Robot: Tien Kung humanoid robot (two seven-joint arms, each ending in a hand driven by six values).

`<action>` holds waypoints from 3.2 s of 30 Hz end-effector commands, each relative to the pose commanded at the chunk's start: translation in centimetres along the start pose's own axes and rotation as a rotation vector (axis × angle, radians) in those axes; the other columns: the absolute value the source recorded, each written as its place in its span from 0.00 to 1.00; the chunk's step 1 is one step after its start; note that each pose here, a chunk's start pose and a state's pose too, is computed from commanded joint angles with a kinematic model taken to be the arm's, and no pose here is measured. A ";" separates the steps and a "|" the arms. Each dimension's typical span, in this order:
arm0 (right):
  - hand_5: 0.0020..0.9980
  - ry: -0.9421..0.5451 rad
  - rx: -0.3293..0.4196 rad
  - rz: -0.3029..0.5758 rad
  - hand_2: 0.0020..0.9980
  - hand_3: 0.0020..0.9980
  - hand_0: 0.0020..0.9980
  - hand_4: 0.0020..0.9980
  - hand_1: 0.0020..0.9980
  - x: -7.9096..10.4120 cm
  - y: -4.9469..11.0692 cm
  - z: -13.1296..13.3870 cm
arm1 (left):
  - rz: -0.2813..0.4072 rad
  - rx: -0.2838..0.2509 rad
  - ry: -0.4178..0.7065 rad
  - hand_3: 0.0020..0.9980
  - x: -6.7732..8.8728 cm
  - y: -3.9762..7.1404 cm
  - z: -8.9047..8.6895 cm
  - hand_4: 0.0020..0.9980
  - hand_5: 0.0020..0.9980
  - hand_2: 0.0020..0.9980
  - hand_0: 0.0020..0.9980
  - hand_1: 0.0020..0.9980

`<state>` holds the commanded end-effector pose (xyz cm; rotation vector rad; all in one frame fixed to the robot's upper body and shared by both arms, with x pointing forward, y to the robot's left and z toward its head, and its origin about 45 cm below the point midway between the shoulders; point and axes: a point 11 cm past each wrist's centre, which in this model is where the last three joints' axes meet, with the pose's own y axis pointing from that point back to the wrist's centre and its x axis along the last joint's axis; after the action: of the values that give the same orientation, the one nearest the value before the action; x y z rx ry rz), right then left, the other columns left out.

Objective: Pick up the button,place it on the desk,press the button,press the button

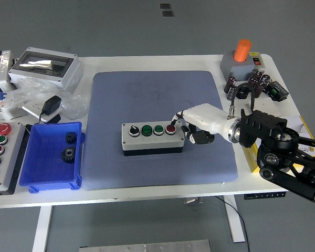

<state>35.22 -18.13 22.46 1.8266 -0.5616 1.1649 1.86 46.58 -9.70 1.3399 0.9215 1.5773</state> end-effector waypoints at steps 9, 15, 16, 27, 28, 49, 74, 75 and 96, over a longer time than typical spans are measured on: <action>0.04 0.026 -0.028 -0.043 0.25 0.75 0.42 0.10 0.36 -1.6 -0.5 0.4 | 0.000 -0.004 0.000 0.61 0.0 0.0 0.1 0.50 0.22 0.59 0.73 0.73; 0.05 0.046 -0.039 -0.048 0.25 0.75 0.41 0.10 0.36 -2.1 -0.6 0.3 | 0.000 -0.004 0.000 0.61 0.0 0.0 0.1 0.50 0.23 0.59 0.73 0.73; 0.05 0.039 -0.034 -0.042 0.25 0.75 0.41 0.10 0.36 -2.0 -0.6 0.3 | 0.000 -0.003 0.000 0.61 0.0 0.0 0.1 0.50 0.24 0.59 0.73 0.73; 0.06 -0.259 0.167 0.252 0.25 0.74 0.41 0.09 0.35 4.8 1.8 -1.3 | 0.000 0.001 -0.002 0.61 0.0 0.0 0.0 0.50 0.24 0.59 0.73 0.73; 0.10 -0.272 0.169 0.276 0.23 0.71 0.38 0.12 0.31 5.3 1.9 -1.2 | -0.001 0.001 -0.002 0.61 0.0 0.0 0.0 0.50 0.24 0.59 0.73 0.73; 0.50 -0.198 0.095 0.307 1.00 1.00 1.00 1.00 1.00 3.9 -1.3 -2.6 | -0.004 0.005 -0.006 0.61 -0.2 0.0 0.0 0.50 0.24 0.59 0.73 0.73; 0.51 -0.072 -0.042 0.108 1.00 1.00 1.00 1.00 1.00 -3.5 -4.8 -1.5 | -0.006 0.004 -0.010 0.61 -0.1 0.0 0.1 0.50 0.22 0.59 0.73 0.73; 0.51 -0.069 -0.046 0.107 1.00 1.00 1.00 1.00 1.00 -3.8 -4.9 -1.5 | -0.006 0.004 -0.011 0.61 -0.1 0.0 0.1 0.50 0.22 0.59 0.73 0.73; 0.08 -0.072 -0.083 0.158 0.46 0.58 0.27 0.66 0.42 -5.2 -5.3 -1.2 | -0.005 0.004 -0.013 0.61 0.0 0.0 0.0 0.50 0.22 0.59 0.73 0.73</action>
<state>36.15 -14.74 15.85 1.7840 -0.7966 1.1648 1.86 46.56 -9.71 1.3486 0.9194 1.5622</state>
